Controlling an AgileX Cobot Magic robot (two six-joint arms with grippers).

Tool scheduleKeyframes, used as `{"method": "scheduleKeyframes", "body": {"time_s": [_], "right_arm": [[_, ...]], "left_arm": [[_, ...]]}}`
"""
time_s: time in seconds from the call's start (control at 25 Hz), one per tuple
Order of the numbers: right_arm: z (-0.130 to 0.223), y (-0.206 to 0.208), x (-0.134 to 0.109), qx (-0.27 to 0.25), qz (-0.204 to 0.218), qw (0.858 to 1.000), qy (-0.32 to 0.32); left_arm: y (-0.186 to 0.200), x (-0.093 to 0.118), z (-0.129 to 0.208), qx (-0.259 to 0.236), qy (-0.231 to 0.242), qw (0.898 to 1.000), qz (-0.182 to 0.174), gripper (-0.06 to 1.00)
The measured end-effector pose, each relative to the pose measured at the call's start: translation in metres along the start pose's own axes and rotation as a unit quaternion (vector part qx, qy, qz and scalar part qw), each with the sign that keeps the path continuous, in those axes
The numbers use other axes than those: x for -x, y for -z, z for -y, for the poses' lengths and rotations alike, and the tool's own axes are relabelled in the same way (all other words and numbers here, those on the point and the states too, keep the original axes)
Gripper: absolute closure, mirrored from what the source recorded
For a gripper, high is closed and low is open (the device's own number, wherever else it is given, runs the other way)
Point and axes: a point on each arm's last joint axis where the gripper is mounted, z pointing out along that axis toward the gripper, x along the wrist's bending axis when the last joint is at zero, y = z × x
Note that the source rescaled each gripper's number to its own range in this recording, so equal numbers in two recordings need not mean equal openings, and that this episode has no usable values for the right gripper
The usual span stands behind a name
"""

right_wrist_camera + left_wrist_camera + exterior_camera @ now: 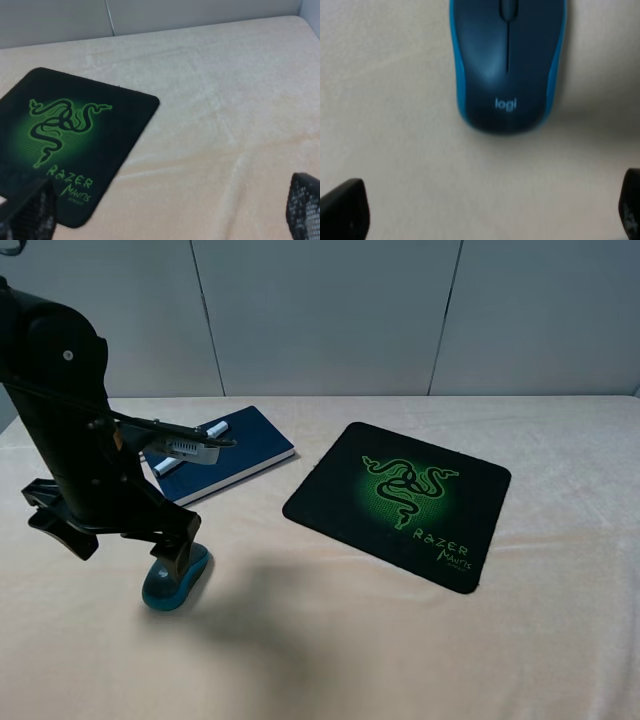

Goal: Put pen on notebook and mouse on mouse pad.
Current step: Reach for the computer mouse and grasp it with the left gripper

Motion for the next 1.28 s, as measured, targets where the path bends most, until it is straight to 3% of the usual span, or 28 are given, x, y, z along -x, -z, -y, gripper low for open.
{"method": "scheduleKeyframes", "body": {"time_s": [0.2, 0.56, 1.28], "right_arm": [[0.0, 0.0, 0.0, 0.0, 0.0, 1.0, 0.0], [0.0, 0.0, 0.0, 0.0, 0.0, 1.0, 0.0], [0.0, 0.0, 0.0, 0.0, 0.0, 1.0, 0.0]], "left_arm": [[-0.01, -0.001, -0.001, 0.017, 0.009, 1.0, -0.002, -0.05], [-0.045, 0.004, -0.012, -0.018, 0.012, 1.0, -0.007, -0.05], [-0.068, 0.01, -0.031, 0.04, -0.002, 0.999, 0.005, -0.03]]}}
